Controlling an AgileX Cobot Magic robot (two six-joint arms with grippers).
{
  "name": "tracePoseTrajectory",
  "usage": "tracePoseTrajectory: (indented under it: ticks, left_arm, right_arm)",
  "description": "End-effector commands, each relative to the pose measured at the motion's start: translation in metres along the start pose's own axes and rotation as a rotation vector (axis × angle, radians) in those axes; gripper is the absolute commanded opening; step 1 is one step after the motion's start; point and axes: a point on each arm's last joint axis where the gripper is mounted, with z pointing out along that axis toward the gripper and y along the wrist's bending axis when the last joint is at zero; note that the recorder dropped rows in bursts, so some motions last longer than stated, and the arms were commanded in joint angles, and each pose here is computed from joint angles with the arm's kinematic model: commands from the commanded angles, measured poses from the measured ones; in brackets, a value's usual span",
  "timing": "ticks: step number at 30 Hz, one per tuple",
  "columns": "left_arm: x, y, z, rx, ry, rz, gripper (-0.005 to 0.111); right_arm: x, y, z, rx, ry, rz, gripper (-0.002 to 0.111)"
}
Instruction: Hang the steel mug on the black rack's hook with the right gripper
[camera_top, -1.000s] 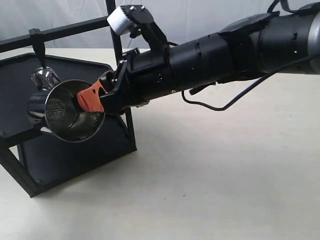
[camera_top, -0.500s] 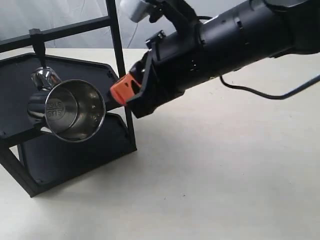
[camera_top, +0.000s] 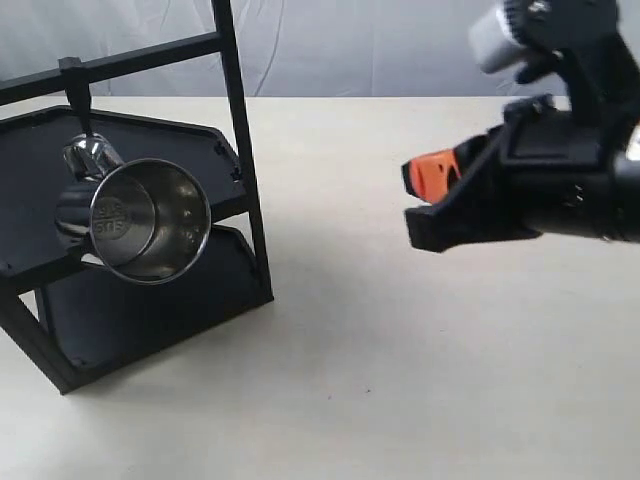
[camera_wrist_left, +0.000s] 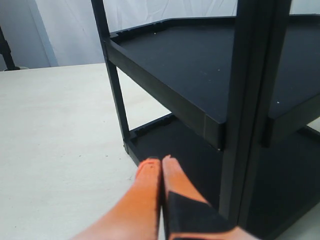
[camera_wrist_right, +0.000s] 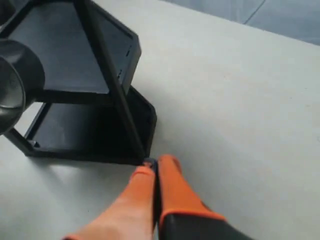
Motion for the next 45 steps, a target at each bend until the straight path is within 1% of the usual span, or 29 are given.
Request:
tracePoseTrajectory:
  ticks: [1, 4, 10, 14, 16, 17, 20, 24, 28, 37, 45]
  left_arm:
    - [-0.001, 0.000, 0.000, 0.002, -0.006, -0.001, 0.000]
    - [-0.001, 0.000, 0.000, 0.002, -0.006, -0.001, 0.000]
    - [-0.001, 0.000, 0.000, 0.002, -0.006, -0.001, 0.000]
    - [-0.001, 0.000, 0.000, 0.002, -0.006, -0.001, 0.000]
    - [-0.001, 0.000, 0.000, 0.002, -0.006, -0.001, 0.000]
    - [-0.001, 0.000, 0.000, 0.002, -0.006, -0.001, 0.000]
    - [-0.001, 0.000, 0.000, 0.002, -0.006, -0.001, 0.000]
    - [-0.001, 0.000, 0.000, 0.002, -0.006, -0.001, 0.000]
    - [-0.001, 0.000, 0.000, 0.002, -0.006, -0.001, 0.000]
    - [-0.001, 0.000, 0.000, 0.002, -0.006, -0.001, 0.000]
    - [-0.001, 0.000, 0.000, 0.002, -0.006, -0.001, 0.000]
  right_arm:
    - [0.027, -0.004, -0.025, 0.019, -0.104, 0.182, 0.000]
    - [0.040, -0.003, -0.034, 0.000, -0.092, 0.202, 0.000]
    - [0.040, 0.002, -0.049, -0.033, -0.121, 0.202, 0.000]
    - [0.041, 0.000, -0.052, 0.004, -0.128, 0.055, 0.000]
    - [0.042, -0.004, -0.060, 0.040, -0.160, -0.005, 0.000]
    - [0.044, -0.007, -0.064, 0.066, -0.183, -0.003, 0.000]
    - [0.057, -0.021, -0.079, 0.181, -0.252, 0.065, 0.000]
    - [0.089, -0.037, -0.096, 0.377, -0.347, 0.159, 0.000]
    - [0.114, -0.041, -0.099, 0.478, -0.373, 0.165, 0.000]
    - [0.147, -0.045, -0.089, 0.511, -0.309, 0.145, 0.000]
    - [0.156, -0.048, -0.091, 0.562, -0.268, 0.179, 0.000]
